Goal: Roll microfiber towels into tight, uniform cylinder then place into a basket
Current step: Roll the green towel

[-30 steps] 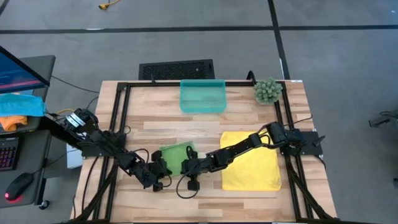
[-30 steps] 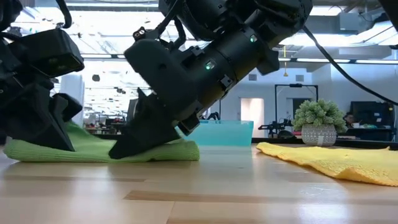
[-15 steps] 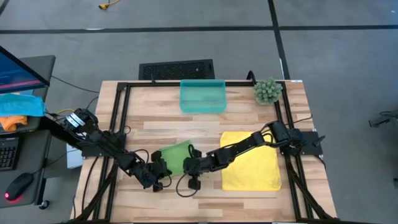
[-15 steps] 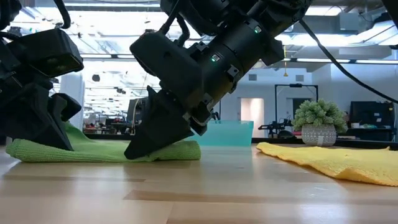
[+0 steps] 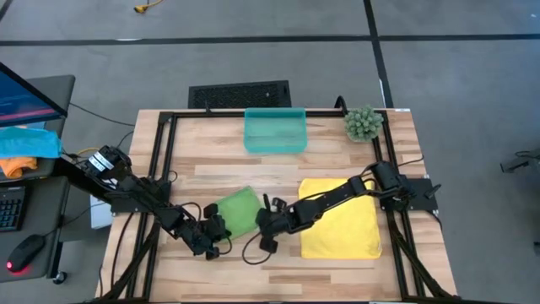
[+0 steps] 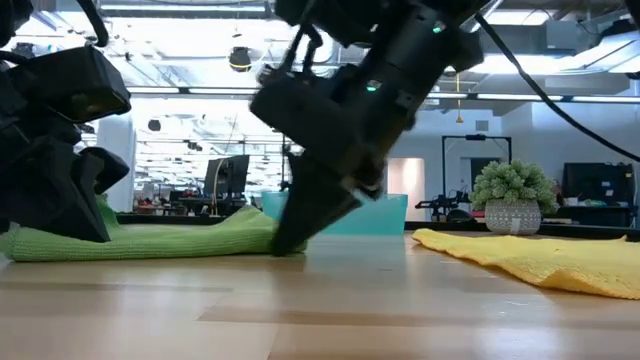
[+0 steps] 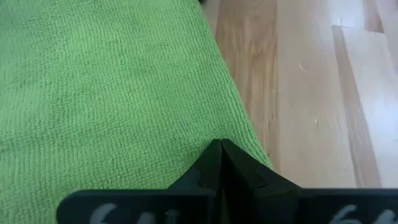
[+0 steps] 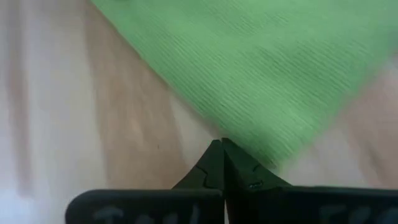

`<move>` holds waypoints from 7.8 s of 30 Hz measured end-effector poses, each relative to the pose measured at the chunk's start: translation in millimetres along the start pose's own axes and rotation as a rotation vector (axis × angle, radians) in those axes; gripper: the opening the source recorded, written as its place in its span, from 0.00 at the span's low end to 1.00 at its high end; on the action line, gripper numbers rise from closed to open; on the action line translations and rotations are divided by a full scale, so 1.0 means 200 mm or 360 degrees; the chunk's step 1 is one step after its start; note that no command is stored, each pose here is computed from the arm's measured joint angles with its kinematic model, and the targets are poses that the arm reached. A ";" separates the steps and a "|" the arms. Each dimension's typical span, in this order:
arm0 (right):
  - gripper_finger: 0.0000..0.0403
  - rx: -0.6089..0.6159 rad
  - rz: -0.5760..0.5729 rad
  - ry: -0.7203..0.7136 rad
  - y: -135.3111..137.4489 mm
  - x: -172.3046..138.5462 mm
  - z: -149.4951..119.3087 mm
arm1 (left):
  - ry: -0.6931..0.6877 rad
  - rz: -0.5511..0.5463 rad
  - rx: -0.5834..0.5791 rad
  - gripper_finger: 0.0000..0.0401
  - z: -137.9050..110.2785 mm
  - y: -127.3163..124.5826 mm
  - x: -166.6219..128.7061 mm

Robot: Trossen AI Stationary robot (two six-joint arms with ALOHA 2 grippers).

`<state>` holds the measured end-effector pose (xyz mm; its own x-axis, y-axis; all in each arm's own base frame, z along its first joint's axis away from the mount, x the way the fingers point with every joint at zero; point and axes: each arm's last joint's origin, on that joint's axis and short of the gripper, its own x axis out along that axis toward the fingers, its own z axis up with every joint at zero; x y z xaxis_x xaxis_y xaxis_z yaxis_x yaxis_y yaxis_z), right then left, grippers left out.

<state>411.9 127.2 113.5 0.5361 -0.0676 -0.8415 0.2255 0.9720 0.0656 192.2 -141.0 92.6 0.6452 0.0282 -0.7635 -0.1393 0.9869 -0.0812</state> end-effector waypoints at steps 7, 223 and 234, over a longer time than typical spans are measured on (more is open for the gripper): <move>0.03 -0.0105 -0.0076 0.0018 0.01 -0.02 -0.02 | -0.0014 0.0004 0.0032 0.00 0.00 0.00 0.00; 0.02 0.0144 0.0564 0.0076 -0.04 -0.11 0.02 | 0.0569 0.0568 -0.0775 0.03 0.38 0.09 -0.04; 0.03 0.0169 0.0548 0.0090 -0.05 -0.11 0.02 | 0.0606 0.0617 -0.1051 0.03 0.44 0.22 0.00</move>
<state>401.1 118.2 133.9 0.5499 0.2751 -0.7886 0.1244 0.9067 0.4031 253.2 -82.8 145.2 0.1813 0.1728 -0.9681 -0.7835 0.6203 -0.0360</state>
